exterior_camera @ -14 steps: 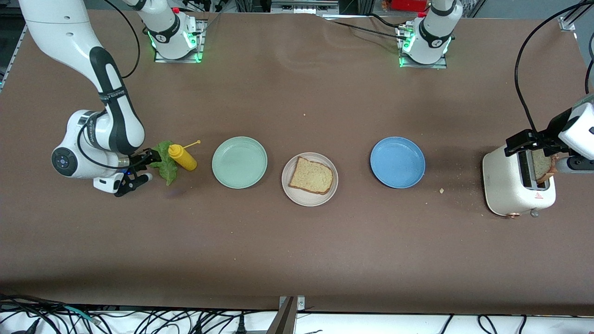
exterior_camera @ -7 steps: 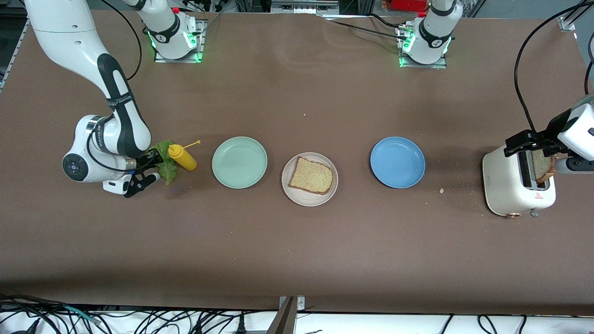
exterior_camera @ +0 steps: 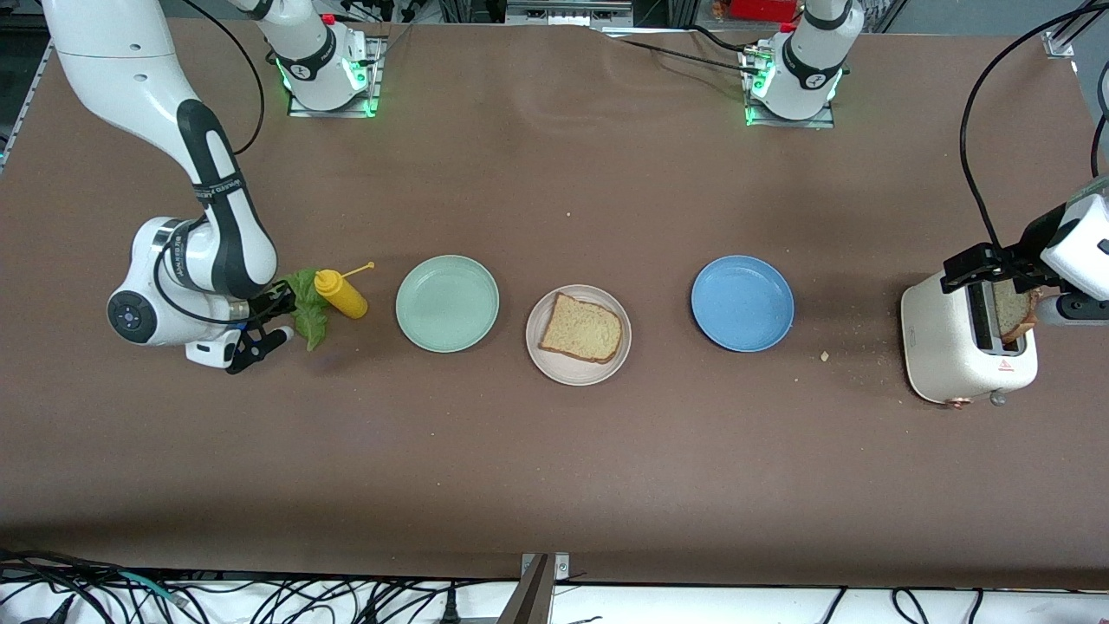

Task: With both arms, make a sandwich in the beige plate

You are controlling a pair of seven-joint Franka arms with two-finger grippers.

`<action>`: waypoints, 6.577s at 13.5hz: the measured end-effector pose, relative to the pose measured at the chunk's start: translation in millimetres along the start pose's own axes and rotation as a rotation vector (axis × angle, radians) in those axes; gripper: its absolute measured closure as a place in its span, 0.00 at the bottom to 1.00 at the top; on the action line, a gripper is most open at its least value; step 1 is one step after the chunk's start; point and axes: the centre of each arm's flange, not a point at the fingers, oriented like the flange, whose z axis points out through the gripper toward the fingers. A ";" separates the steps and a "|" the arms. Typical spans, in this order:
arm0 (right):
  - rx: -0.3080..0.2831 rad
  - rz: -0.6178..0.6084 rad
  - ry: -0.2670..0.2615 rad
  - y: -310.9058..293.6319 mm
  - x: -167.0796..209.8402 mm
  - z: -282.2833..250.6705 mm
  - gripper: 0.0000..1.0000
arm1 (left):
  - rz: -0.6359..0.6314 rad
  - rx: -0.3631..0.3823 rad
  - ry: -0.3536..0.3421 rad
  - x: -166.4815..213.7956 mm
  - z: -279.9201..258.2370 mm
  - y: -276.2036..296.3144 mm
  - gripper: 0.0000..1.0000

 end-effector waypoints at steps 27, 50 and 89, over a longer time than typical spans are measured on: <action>0.326 0.335 0.142 -274.7 113.5 -226.2 0.98 | 0.000 0.001 -0.005 2.8 5.6 0.0 0.00; 0.476 0.570 0.407 -417.2 249.6 20.2 0.87 | 0.000 0.001 -0.007 3.4 6.9 0.1 0.00; -0.179 0.670 0.269 -169.7 -129.0 -342.2 0.00 | 0.045 0.066 -0.017 -17.0 165.5 -207.7 0.00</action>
